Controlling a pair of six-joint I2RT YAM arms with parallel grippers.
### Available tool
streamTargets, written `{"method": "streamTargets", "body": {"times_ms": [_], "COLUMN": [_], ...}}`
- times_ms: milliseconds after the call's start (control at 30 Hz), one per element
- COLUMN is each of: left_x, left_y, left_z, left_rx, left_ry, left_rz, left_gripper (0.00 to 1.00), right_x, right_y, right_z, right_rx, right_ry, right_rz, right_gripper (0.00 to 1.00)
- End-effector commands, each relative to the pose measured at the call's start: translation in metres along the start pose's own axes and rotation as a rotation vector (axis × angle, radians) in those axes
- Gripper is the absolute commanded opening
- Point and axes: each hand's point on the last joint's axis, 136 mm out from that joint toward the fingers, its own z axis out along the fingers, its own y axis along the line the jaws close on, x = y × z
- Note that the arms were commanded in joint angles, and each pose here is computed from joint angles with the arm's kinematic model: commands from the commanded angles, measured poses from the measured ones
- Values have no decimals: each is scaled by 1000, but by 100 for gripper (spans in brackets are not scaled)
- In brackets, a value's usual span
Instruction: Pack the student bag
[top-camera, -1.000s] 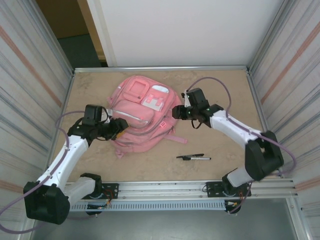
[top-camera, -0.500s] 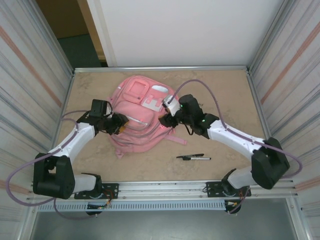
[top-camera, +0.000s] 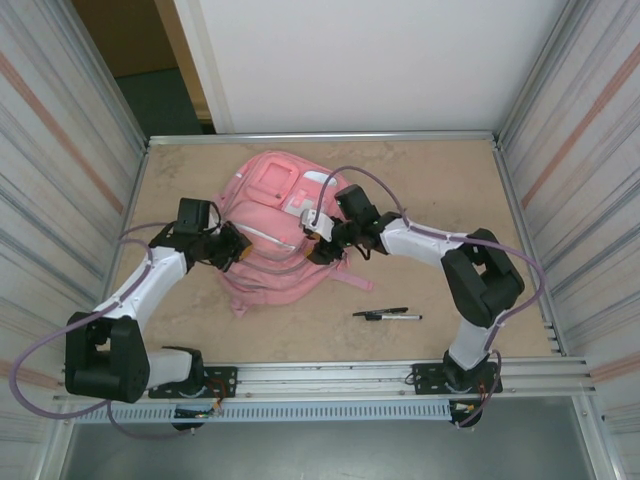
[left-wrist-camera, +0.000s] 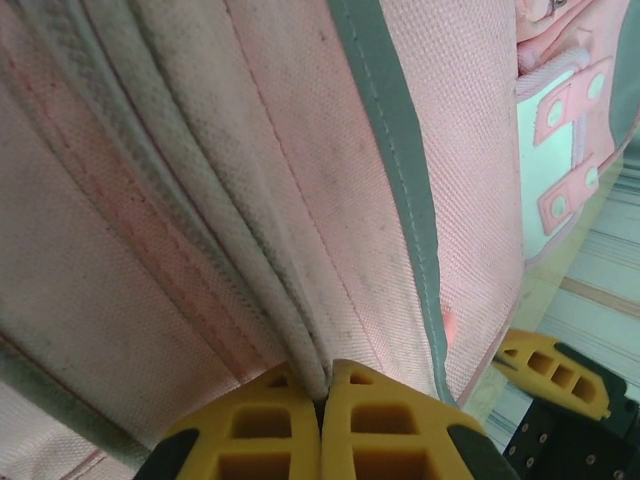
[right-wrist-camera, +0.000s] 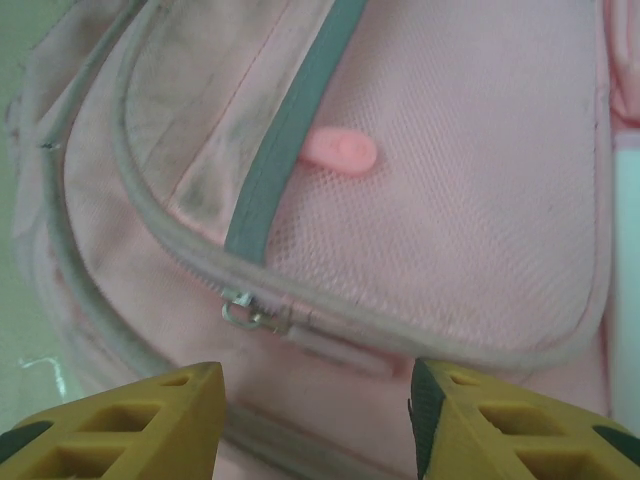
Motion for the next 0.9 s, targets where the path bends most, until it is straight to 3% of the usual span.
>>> {"method": "streamTargets", "body": {"times_ms": [0, 167, 267, 600, 733, 867], "left_x": [7, 5, 6, 4, 5, 5], "left_y": [-28, -35, -36, -50, -52, -55], "left_z": [-16, -25, -29, -34, -39, -41], "left_rx": [103, 140, 151, 227, 236, 254], "left_ry": [39, 26, 14, 14, 0, -7], "left_rz": [50, 37, 22, -23, -28, -23], "left_gripper": [0, 0, 0, 0, 0, 0], "right_x": [-5, -4, -5, 7, -6, -10], "right_y": [8, 25, 27, 23, 13, 10], "right_z": [4, 6, 8, 23, 28, 35], "right_rx": [-97, -268, -284, -151, -121, -79], "right_ry": [-20, -62, -83, 24, -59, -87], "right_rz": [-76, -25, 21, 11, 118, 177], "right_gripper": [52, 48, 40, 41, 37, 41]}}
